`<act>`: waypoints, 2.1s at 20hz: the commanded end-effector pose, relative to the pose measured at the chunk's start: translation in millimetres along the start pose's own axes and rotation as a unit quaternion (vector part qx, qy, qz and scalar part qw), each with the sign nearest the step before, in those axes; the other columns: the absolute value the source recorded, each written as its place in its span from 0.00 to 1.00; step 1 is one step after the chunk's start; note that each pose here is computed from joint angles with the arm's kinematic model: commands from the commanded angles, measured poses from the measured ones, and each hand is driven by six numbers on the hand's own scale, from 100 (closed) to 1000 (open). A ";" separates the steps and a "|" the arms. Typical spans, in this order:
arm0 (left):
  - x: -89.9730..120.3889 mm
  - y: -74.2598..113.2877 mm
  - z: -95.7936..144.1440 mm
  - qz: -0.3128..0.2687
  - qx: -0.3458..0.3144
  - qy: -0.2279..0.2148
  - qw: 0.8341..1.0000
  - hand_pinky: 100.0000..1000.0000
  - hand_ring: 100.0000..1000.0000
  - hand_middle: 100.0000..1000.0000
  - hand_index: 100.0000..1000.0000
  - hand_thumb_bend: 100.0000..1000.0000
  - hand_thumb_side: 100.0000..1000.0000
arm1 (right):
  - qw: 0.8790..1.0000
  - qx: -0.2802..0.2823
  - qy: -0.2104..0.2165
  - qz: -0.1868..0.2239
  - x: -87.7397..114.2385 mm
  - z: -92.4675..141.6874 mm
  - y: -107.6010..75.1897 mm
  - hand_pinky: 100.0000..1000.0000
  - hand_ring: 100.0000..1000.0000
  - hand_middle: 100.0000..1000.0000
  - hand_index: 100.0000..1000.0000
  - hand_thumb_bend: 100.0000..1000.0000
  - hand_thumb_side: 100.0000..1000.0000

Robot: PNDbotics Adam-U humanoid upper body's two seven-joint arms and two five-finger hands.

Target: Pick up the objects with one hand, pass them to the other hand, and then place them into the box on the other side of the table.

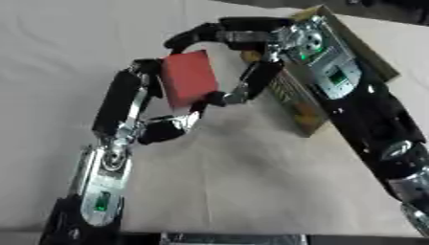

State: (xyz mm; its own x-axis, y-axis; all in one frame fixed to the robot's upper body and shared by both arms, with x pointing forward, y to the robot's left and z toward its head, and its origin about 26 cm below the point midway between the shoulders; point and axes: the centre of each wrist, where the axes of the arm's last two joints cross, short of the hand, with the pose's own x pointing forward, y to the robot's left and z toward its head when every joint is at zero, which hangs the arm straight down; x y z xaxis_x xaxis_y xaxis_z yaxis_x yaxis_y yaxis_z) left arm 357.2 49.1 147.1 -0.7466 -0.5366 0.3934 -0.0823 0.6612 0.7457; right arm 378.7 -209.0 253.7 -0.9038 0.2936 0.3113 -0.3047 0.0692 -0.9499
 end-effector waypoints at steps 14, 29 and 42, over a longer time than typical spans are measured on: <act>19.9 -0.4 -13.0 0.004 0.005 -0.039 0.999 0.35 0.32 0.35 0.46 0.00 0.22 | 0.999 0.038 -0.003 -0.003 -1.3 -4.7 0.8 0.96 1.00 0.55 0.93 0.00 0.00; 20.8 -0.8 -13.0 -0.001 0.012 -0.046 0.999 0.36 0.33 0.39 0.48 0.00 0.16 | 0.998 0.031 -0.019 -0.043 1.4 -6.6 2.7 0.91 1.00 0.33 0.72 0.00 0.25; 20.3 -1.4 -12.0 0.004 0.018 -0.042 0.999 0.41 0.40 0.48 0.59 0.00 0.14 | 0.997 0.031 -0.024 -0.061 7.0 -7.7 1.7 0.90 1.00 0.33 0.73 0.00 0.30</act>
State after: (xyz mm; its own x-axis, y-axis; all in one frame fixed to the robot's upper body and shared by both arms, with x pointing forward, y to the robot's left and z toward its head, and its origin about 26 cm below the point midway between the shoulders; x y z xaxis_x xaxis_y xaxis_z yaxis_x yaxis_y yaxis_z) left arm 354.5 41.0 144.1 -0.7731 -0.5187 0.3651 -0.0801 0.6508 0.7550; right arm 378.4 -205.0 250.5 -0.8603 0.2569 0.4404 -0.4373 0.0723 -0.8964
